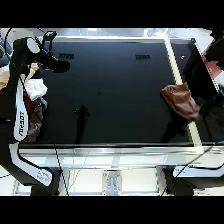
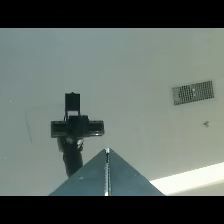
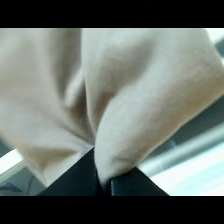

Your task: Fold the shirts.

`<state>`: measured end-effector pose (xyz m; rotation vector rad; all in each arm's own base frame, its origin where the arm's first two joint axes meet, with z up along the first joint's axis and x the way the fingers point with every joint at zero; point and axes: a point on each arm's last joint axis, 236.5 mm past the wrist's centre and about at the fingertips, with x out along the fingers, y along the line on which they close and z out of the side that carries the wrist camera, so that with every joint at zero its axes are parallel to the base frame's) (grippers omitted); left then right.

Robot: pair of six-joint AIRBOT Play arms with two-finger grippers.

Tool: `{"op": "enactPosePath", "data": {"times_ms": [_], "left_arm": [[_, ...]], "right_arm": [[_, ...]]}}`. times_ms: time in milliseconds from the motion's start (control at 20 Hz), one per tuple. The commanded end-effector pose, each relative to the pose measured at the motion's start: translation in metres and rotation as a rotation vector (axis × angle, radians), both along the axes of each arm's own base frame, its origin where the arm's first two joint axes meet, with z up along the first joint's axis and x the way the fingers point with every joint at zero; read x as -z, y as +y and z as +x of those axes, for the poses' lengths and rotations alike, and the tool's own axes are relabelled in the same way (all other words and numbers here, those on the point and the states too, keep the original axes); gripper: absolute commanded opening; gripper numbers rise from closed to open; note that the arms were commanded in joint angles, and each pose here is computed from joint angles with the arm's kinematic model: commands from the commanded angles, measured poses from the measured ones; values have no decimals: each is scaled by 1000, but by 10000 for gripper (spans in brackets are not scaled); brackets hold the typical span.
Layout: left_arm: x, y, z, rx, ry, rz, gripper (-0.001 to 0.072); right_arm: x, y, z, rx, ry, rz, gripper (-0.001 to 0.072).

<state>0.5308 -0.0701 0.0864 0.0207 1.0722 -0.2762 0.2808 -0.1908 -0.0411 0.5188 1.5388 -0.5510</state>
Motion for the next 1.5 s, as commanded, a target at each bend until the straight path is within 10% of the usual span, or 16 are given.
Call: {"op": "enactPosePath", "data": {"times_ms": [0, 250, 300, 350, 400, 700, 900, 1450], "left_arm": [[0, -2, 0, -5, 2, -7, 14], [-4, -17, -2, 11, 6, -73, 15], [-4, -19, -2, 13, 7, -82, 15], [-4, -20, -2, 13, 7, -84, 14], [-4, -20, -2, 13, 6, -84, 14], [-6, -40, -15, 46, 59, -168, 15], [-51, -110, -30, 142, 44, -452, 14], [-199, -49, -162, 143, -308, -84, 14]], "right_arm": [[44, 14, -72, 34, 23, -21, 12], [53, 39, -105, 29, 56, 13, 49], [50, 44, -112, 5, 82, 34, 240], [42, 50, -120, -7, 115, 58, 579], [29, 52, -125, -9, 133, 65, 717], [-146, 64, -19, -76, -554, -82, 696], [-222, 166, 61, -408, -1030, 60, 695], [-187, 291, 86, -788, -993, 228, 695]]}}
